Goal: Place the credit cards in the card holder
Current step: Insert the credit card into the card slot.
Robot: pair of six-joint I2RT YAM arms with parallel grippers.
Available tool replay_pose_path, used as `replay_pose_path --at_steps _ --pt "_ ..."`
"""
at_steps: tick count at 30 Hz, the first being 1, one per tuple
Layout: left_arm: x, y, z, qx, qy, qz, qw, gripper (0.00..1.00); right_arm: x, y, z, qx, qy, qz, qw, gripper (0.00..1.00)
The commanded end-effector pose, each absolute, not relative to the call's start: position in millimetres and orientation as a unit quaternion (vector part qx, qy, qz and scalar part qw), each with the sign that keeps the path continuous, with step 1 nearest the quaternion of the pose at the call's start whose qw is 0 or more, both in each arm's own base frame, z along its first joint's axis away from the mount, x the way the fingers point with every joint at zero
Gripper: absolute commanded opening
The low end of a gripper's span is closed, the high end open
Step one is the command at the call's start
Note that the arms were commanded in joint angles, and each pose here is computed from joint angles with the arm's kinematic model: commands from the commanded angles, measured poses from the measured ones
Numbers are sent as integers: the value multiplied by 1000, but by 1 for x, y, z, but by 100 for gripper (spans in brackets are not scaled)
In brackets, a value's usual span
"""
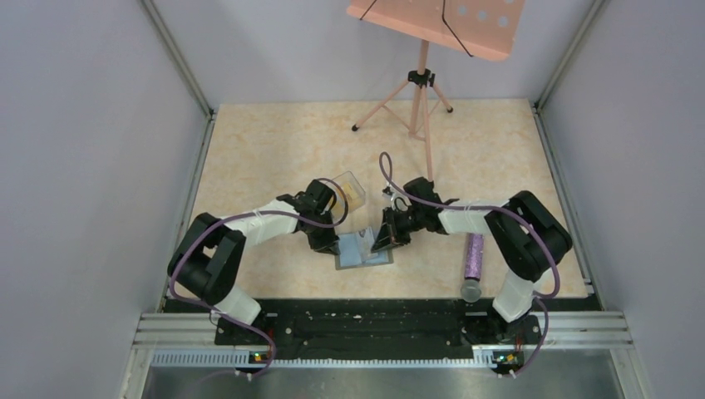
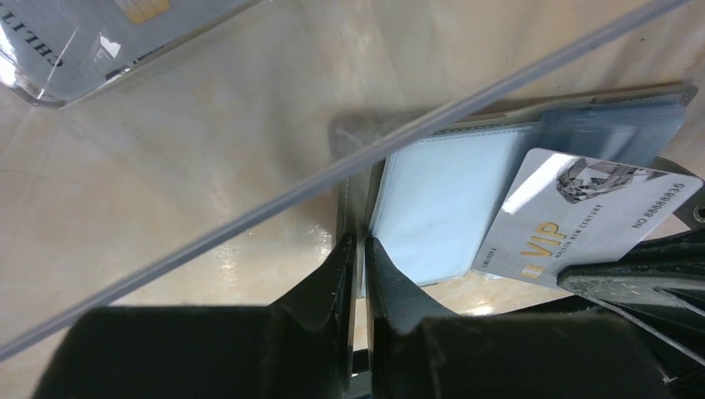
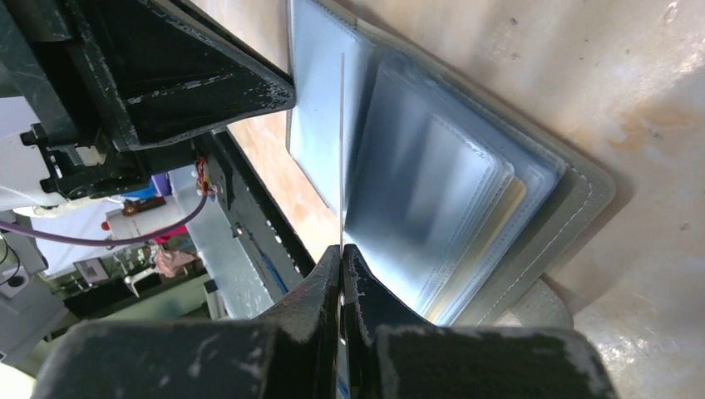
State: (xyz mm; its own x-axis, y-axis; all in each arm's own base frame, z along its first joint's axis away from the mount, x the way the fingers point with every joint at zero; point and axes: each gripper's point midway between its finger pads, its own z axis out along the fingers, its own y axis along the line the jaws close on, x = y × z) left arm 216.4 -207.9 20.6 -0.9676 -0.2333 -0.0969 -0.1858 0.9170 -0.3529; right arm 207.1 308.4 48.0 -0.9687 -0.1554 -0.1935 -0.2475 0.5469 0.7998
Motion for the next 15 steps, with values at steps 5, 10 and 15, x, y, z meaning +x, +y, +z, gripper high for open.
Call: replay_pose_path --at_steps 5,10,15 --pt "219 -207 15 -100 979 -163 68 13 214 307 34 -106 880 460 56 0" --pt "219 -207 16 -99 979 -164 68 13 214 305 26 -104 885 451 55 0" --pt "220 -210 16 -99 979 -168 65 13 211 306 17 -93 883 459 41 0"
